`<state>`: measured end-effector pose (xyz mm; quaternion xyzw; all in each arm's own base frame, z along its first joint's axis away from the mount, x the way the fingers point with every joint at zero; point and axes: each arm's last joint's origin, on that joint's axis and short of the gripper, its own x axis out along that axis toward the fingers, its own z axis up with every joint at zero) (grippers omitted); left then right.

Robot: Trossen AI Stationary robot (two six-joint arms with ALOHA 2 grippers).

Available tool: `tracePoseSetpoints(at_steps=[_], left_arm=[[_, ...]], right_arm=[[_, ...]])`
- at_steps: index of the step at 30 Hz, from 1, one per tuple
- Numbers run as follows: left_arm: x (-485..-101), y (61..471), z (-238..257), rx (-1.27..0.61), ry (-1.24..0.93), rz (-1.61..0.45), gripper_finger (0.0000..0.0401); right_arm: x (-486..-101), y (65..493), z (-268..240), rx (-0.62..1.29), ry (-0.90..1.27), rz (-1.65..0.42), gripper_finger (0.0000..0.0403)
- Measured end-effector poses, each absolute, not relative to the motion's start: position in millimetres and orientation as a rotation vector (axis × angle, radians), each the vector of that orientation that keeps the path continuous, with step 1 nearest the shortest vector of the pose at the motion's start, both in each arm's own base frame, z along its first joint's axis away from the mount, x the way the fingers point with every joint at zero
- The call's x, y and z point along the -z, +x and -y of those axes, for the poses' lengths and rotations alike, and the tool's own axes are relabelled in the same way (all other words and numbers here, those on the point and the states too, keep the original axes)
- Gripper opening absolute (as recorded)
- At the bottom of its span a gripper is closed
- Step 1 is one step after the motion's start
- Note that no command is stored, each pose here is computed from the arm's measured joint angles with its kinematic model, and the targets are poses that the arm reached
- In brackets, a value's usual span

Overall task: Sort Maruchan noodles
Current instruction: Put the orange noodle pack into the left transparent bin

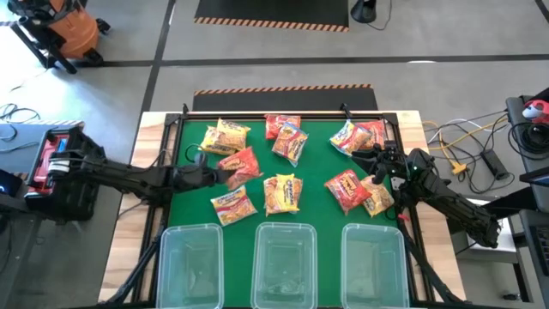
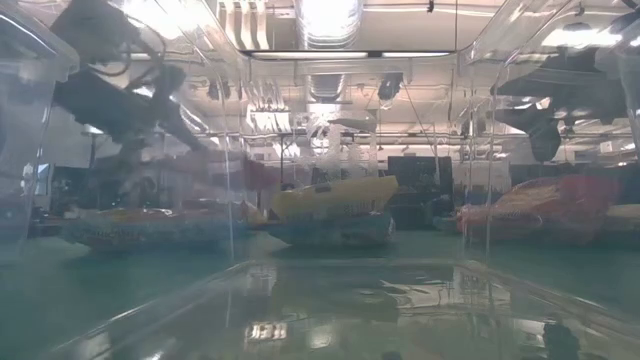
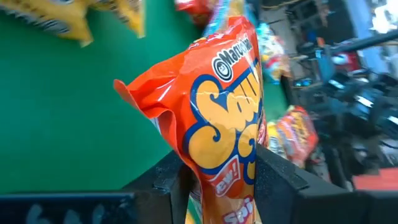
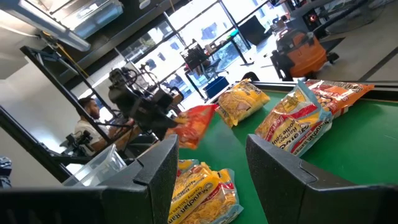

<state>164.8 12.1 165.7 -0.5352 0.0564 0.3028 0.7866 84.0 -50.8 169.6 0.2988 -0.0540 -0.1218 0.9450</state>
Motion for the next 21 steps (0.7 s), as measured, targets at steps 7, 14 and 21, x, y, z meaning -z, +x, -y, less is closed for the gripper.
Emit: tracePoseSetpoints(at_steps=[7, 14, 21], left_arm=[[-184, 163, -8, -0.434, -1.073, -0.11, 0.0117], [-198, 157, -2, -0.154, -0.97, -0.153, 0.0116], [-209, 152, 1, -0.022, -0.982, -0.134, 0.0116]], right_arm=[[-170, 84, 51, 0.248, 0.609, 0.11, 0.0178], [-170, 84, 51, 0.248, 0.609, 0.11, 0.0178], [-170, 84, 51, 0.249, 0.609, 0.11, 0.0178]])
